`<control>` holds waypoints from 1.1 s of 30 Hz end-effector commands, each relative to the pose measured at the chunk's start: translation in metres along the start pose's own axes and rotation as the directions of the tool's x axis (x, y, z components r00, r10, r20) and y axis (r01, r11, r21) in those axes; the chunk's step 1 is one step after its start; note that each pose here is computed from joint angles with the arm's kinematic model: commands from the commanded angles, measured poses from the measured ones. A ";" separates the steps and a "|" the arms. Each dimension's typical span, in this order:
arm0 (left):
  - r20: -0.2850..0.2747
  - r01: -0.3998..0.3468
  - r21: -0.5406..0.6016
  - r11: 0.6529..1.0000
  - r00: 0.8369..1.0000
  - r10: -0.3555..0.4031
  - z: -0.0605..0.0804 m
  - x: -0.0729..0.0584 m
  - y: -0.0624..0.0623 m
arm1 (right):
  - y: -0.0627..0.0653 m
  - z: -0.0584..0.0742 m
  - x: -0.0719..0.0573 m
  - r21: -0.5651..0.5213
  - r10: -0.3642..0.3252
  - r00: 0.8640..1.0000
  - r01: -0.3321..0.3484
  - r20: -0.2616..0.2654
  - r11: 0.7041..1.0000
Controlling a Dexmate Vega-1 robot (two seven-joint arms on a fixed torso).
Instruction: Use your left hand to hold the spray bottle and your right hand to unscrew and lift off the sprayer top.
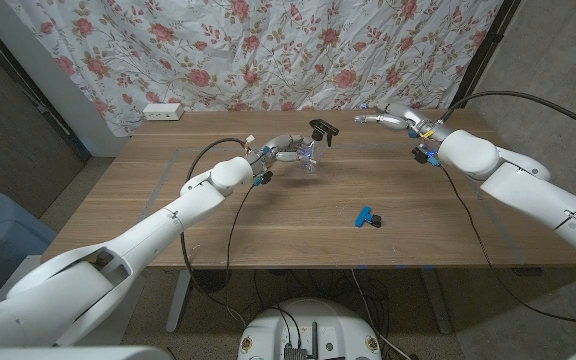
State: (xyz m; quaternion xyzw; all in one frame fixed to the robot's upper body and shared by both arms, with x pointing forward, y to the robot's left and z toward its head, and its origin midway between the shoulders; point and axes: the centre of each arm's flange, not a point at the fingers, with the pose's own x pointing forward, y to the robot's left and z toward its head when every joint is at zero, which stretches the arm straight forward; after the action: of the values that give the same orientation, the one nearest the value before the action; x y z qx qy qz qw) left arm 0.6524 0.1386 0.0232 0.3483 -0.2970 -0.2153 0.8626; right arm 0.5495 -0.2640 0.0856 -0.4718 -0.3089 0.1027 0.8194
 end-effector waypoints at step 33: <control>-0.051 0.017 0.037 0.999 0.999 -0.015 0.000 -0.003 -0.001 | 0.008 0.072 0.021 -0.302 0.207 0.974 -0.224 -0.086 0.927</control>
State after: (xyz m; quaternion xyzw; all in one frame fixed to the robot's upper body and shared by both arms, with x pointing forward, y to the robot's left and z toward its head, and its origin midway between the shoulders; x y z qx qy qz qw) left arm 0.6472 0.1387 0.0208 0.3649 -0.2810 -0.2040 0.8639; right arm 0.5289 -0.2181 0.1117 -0.6052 -0.2553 0.1281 0.7431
